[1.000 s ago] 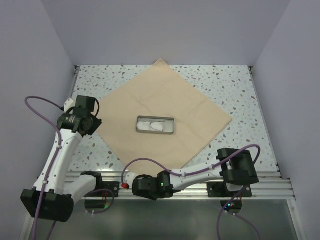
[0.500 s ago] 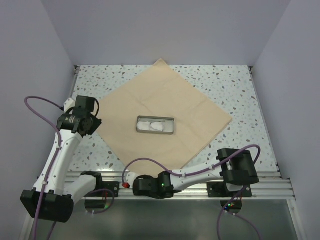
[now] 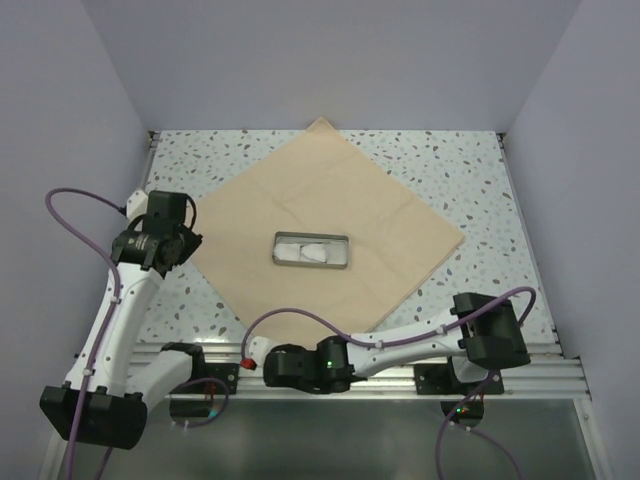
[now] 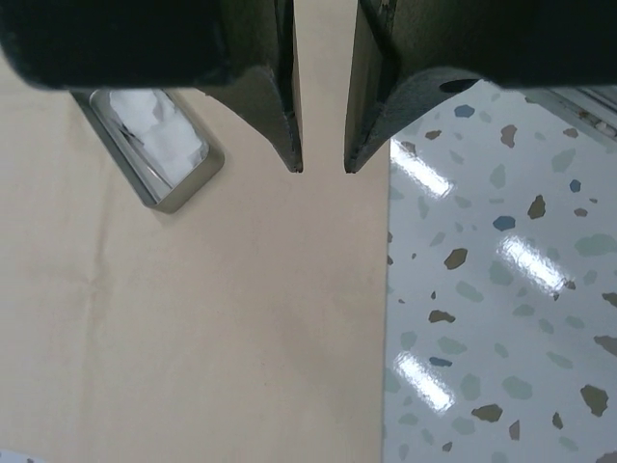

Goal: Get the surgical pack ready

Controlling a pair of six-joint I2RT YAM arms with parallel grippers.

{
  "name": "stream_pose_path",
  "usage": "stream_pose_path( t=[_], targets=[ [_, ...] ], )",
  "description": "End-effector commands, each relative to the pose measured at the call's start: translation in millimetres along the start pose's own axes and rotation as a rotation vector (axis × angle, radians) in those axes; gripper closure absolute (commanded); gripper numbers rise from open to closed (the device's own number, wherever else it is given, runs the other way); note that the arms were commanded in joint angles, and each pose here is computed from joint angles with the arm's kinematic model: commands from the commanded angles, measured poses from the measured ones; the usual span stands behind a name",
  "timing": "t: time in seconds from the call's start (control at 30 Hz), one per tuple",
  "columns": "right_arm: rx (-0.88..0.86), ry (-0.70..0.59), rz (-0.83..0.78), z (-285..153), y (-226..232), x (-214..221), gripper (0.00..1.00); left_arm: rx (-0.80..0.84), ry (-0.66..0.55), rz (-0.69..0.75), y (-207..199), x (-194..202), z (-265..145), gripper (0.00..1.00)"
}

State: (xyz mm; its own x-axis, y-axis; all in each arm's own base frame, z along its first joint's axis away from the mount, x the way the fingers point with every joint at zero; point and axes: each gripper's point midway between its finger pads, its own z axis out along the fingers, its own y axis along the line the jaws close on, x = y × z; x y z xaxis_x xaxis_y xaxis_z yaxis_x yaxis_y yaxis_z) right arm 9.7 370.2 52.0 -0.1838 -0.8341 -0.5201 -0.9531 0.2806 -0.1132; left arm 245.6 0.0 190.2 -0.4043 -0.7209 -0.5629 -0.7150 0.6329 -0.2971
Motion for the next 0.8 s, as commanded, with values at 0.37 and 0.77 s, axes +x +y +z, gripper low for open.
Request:
stream_pose_path(
  t=[0.37, 0.77],
  targets=[
    [-0.072, -0.068, 0.142, -37, -92, -86, 1.00, 0.331, -0.092, 0.232, -76, -25, 5, 0.73],
    [-0.003, -0.021, 0.370, -49, -201, -127, 1.00, 0.128, -0.016, 0.220, -59, -31, 6, 0.82]
  ],
)
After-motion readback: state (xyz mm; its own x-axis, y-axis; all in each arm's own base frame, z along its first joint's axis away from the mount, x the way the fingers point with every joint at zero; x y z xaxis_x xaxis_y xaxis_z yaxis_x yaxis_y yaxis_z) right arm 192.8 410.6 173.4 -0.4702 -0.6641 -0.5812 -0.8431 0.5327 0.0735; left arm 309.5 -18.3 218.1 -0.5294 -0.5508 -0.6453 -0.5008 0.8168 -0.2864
